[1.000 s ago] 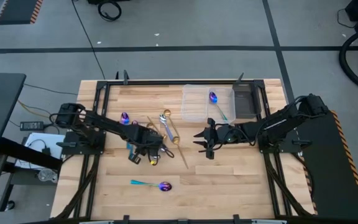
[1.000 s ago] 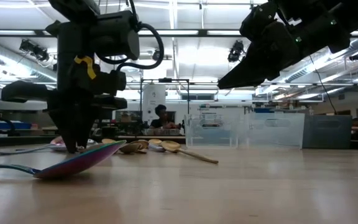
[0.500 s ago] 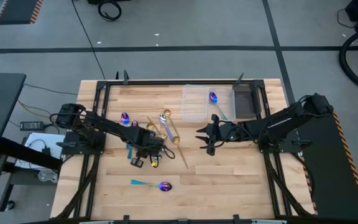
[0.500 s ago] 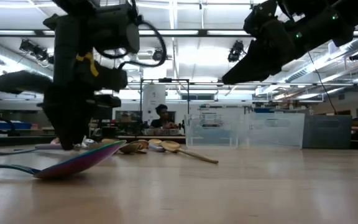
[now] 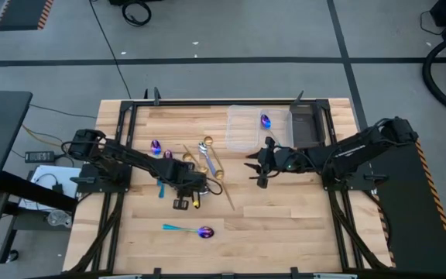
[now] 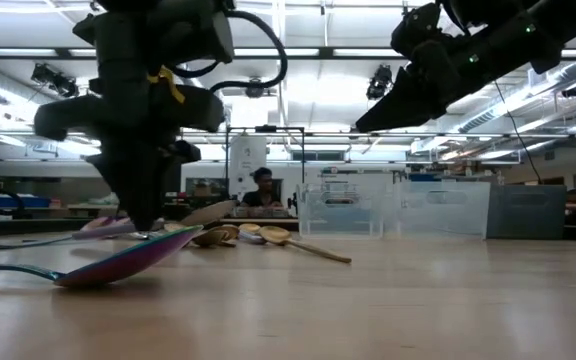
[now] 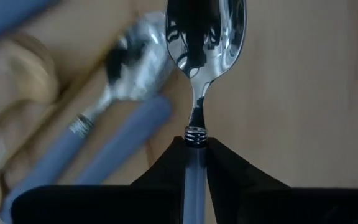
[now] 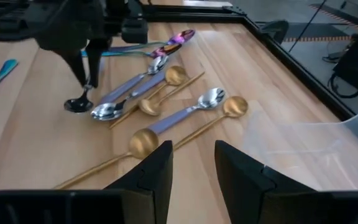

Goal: Sort silverware by color (type)
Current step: Put the bottom left gray spoon into the left transparent bin

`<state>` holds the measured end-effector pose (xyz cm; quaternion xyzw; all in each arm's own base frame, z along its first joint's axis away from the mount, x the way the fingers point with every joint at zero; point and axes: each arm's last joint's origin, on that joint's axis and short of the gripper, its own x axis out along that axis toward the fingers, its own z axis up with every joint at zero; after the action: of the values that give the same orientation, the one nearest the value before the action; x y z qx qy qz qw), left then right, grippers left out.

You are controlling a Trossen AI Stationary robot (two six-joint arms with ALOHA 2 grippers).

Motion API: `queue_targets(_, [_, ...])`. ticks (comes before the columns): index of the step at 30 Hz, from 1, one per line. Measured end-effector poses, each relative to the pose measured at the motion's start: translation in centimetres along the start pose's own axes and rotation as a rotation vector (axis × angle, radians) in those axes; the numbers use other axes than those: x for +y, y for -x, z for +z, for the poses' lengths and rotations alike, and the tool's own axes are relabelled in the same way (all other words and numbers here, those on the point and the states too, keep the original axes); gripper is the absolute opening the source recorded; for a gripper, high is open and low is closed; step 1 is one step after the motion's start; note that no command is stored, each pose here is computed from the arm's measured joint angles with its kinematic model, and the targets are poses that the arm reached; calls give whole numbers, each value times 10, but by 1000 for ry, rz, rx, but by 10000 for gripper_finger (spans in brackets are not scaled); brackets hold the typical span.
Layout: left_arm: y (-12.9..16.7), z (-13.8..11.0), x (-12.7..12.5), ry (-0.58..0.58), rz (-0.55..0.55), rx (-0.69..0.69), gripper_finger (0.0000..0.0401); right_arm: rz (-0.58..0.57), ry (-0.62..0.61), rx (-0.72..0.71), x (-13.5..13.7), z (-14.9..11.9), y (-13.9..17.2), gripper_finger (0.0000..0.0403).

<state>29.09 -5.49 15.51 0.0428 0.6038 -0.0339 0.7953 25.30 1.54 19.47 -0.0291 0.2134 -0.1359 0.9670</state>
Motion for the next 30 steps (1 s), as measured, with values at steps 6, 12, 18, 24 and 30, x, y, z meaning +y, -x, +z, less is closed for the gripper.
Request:
queue_targets(6, [9, 9, -4, 72, 43, -119, 48, -2, 4, -28, -13, 7, 3, 129])
queue_targets(12, [19, 17, -1, 172, 61, -235, 48, -3, 9, -39, -25, 10, 5, 129])
queue_targets(18, [23, 24, 0, 224, 84, -327, 48, -6, 22, -48, -30, 12, 3, 129])
queue_targets(24, [24, 30, 13, 272, 138, -390, 48, -4, 23, -54, -31, 12, 3, 129])
queue_targets(30, [28, 40, 27, 320, 151, -497, 48, -8, 4, -7, -31, 12, 3, 129])
